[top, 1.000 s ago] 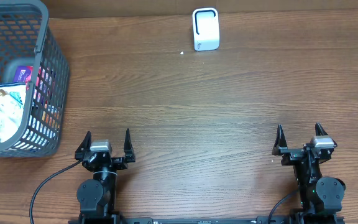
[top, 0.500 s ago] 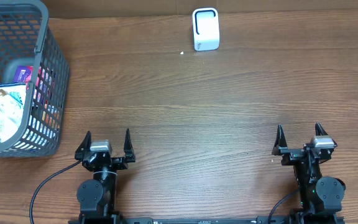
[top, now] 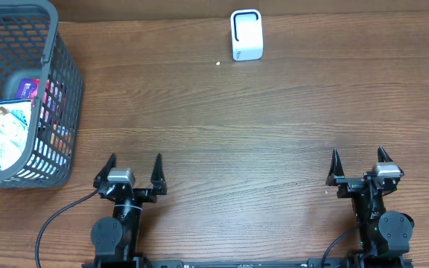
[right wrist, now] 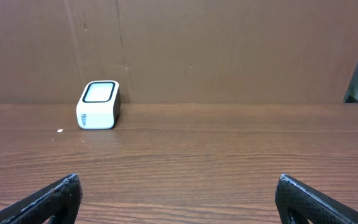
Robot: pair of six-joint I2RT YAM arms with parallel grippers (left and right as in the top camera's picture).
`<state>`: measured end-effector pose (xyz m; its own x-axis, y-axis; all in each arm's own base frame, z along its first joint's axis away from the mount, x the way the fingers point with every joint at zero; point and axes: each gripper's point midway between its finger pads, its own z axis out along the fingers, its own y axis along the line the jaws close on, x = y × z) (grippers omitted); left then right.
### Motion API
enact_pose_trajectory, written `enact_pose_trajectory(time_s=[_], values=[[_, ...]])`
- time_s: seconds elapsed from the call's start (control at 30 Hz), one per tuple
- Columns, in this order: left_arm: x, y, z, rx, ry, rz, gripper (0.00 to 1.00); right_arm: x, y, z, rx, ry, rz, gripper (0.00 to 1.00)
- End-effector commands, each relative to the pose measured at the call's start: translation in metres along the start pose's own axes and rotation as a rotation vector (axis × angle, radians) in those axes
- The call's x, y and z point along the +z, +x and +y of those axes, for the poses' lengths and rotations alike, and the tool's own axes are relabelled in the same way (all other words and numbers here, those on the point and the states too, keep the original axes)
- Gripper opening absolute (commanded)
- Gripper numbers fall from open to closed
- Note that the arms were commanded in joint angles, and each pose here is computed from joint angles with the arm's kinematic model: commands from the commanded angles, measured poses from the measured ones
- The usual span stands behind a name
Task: Scan the item barcode
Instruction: 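Raise the left gripper and move it toward the grey basket, then reach into the basket and grasp the white-and-gold tube with the left gripper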
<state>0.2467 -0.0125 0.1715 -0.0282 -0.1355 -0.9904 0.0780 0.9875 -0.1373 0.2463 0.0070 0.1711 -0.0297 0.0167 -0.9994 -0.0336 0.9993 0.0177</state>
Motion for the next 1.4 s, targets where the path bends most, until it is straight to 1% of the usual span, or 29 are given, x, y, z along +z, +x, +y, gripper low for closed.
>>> enact_pose_trajectory(time_s=[0.0, 0.1, 0.13, 0.23, 0.37, 0.53, 0.57, 0.63, 0.67, 0.73, 0.8, 0.87, 0.93, 1.03, 1.1, 1.2, 1.3, 1.37], values=[[-0.010, -0.025, -0.053, -0.177, 0.312, -0.067, 1.00, 0.000, 0.001, 0.000, -0.004, 0.002, -0.006, 1.00], [-0.023, -0.062, -0.071, -0.117, 0.419, -0.218, 1.00, 0.000, 0.001, 0.000, -0.004, 0.002, -0.006, 1.00], [-0.031, -0.078, -0.077, -0.089, 0.455, -0.290, 1.00, 0.000, 0.001, 0.000, -0.004, 0.002, -0.006, 1.00], [-0.048, -0.109, -0.086, -0.040, 0.501, -0.426, 1.00, 0.000, 0.001, 0.000, -0.004, 0.002, -0.006, 1.00], [-0.057, -0.133, -0.090, 0.003, 0.501, -0.465, 1.00, 0.000, 0.001, 0.000, -0.004, 0.002, -0.006, 1.00], [-0.068, -0.169, -0.092, 0.194, 0.412, -0.446, 1.00, 0.000, 0.001, 0.000, -0.004, 0.002, -0.006, 1.00], [-0.069, -0.179, -0.088, 0.219, 0.368, -0.429, 1.00, 0.000, 0.001, 0.000, -0.004, 0.002, -0.006, 1.00], [-0.066, -0.196, -0.069, 0.176, 0.238, -0.358, 1.00, 0.000, 0.001, 0.000, -0.004, 0.002, -0.006, 1.00], [-0.065, -0.202, -0.060, 0.147, 0.177, -0.297, 1.00, 0.000, 0.001, 0.000, -0.004, 0.002, -0.006, 1.00], [-0.061, -0.210, -0.053, 0.122, 0.120, -0.174, 1.00, 0.000, 0.001, 0.000, -0.004, 0.002, -0.006, 1.00], [-0.057, -0.220, -0.060, 0.114, 0.145, -0.060, 1.00, 0.000, 0.001, 0.000, -0.004, 0.002, -0.006, 1.00], [-0.052, -0.232, -0.077, 0.123, 0.235, 0.004, 1.00, 0.000, 0.001, 0.000, -0.004, 0.002, -0.006, 1.00], [-0.048, -0.244, -0.091, 0.120, 0.311, 0.027, 1.00, 0.000, 0.001, 0.000, -0.004, 0.002, -0.006, 1.00], [-0.036, -0.254, -0.094, 0.151, 0.330, 0.050, 1.00, 0.000, 0.001, 0.000, -0.004, 0.002, -0.006, 1.00], [-0.025, -0.255, -0.089, 0.136, 0.297, 0.100, 1.00, 0.000, 0.001, 0.000, -0.004, 0.002, -0.006, 1.00], [-0.004, -0.249, -0.066, 0.034, 0.155, 0.279, 1.00, 0.000, 0.001, 0.000, -0.004, 0.002, -0.006, 1.00], [0.007, -0.244, -0.050, 0.019, 0.050, 0.493, 1.00, 0.000, 0.001, 0.000, -0.004, 0.002, -0.006, 1.00], [0.014, -0.249, -0.044, 0.016, 0.010, 0.580, 1.00, 0.000, 0.001, 0.000, -0.004, 0.002, -0.006, 1.00]])
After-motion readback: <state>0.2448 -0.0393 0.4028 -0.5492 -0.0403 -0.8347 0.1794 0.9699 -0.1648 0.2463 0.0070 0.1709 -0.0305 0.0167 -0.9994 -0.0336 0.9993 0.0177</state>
